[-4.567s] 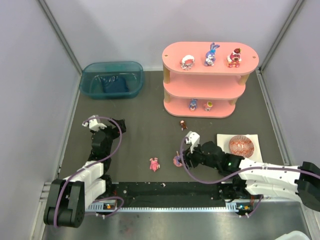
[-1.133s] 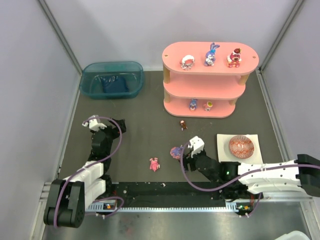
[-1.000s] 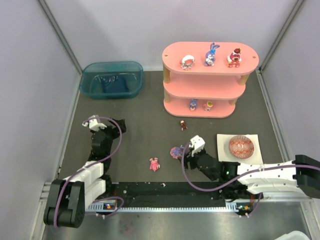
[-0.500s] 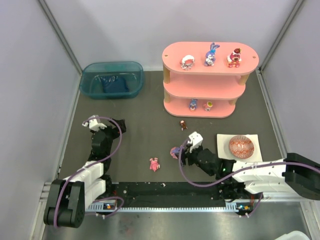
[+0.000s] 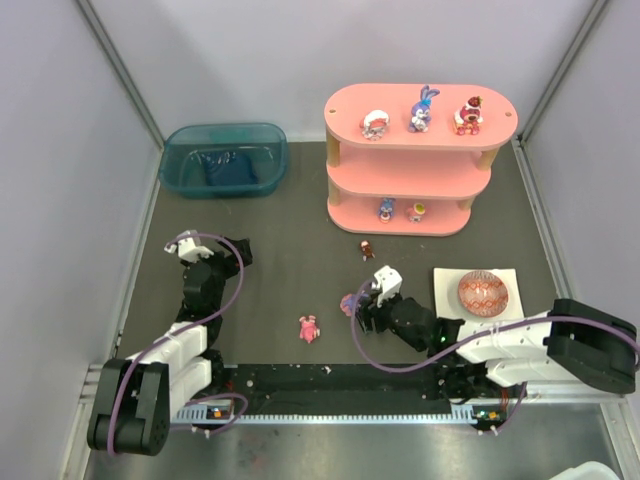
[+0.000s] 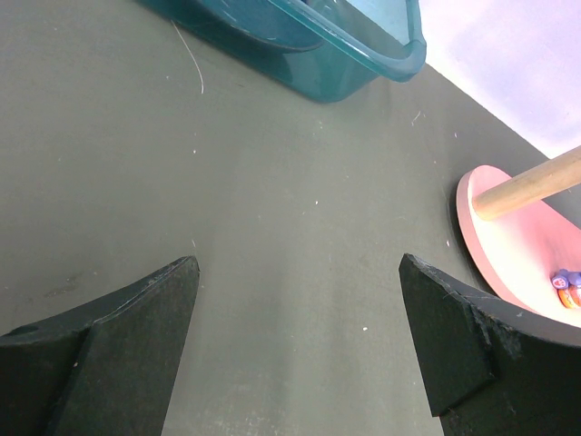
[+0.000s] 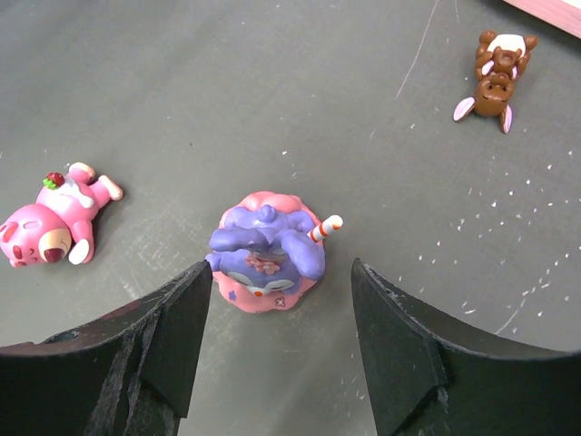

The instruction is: Place and organize the plastic toys onto the shelf

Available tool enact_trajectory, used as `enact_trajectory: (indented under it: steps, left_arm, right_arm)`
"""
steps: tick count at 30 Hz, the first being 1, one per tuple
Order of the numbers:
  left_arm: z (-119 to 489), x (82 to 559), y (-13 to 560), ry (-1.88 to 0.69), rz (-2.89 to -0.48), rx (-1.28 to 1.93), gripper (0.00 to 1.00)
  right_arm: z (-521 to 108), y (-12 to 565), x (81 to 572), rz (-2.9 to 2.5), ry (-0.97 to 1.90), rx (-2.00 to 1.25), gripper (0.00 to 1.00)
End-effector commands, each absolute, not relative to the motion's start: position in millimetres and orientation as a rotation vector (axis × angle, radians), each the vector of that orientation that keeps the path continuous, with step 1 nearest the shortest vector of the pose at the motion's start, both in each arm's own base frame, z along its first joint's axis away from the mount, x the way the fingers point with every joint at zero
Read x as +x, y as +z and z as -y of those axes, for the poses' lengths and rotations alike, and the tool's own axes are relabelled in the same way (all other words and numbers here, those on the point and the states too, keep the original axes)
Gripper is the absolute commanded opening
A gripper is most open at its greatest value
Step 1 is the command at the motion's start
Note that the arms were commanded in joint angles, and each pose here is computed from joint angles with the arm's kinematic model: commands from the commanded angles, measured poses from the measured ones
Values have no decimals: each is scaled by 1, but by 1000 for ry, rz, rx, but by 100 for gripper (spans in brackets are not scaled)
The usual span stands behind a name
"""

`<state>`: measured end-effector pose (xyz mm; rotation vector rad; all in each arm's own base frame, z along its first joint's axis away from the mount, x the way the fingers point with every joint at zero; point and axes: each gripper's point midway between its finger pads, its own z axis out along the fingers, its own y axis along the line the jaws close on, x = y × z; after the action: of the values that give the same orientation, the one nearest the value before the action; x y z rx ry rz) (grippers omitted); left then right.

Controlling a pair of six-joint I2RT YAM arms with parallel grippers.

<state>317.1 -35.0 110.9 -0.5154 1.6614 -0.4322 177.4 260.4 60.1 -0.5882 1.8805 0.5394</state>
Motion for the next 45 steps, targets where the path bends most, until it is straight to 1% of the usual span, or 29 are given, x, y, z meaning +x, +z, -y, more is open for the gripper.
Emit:
enact_trajectory:
  steps: [1, 10, 21, 25, 28, 30, 31, 33, 34, 35, 45]
  left_arm:
    - [35, 323, 130, -451, -1596, -506, 98]
    - [35, 323, 130, -450, -1596, -504, 97]
    - [35, 323, 129, -450, -1598, -506, 98]
    - [35, 323, 129, -450, -1599, -506, 98]
    - [35, 323, 129, -449, -1598, -505, 98]
    - [35, 323, 129, -450, -1599, -506, 97]
    - [35, 323, 129, -449, -1598, -505, 98]
    - [35, 323, 129, -448, -1598, -506, 98]
    - [35, 323, 129, -448, -1599, -506, 98]
    - [35, 323, 129, -448, -1599, -506, 98]
    - [34, 323, 129, -448, -1597, -508, 98]
  right_arm:
    - [-269, 72, 182, -1831, 599, -572, 63]
    - [-271, 67, 184, -1835, 623, -580, 60]
    - [-274, 65, 185, -1801, 641, -607, 54]
    - [-276, 64, 185, -1795, 641, -616, 50]
    - [-277, 63, 185, -1797, 640, -622, 44]
    - [-277, 63, 185, -1797, 639, -625, 36]
    - [-277, 63, 185, -1797, 638, -629, 27]
    - [-276, 63, 186, -1799, 633, -619, 13]
    - [-276, 62, 186, -1802, 628, -616, 2]
    - [-275, 62, 187, -1804, 621, -610, 0]
    - [-275, 69, 190, -1801, 615, -591, 0]
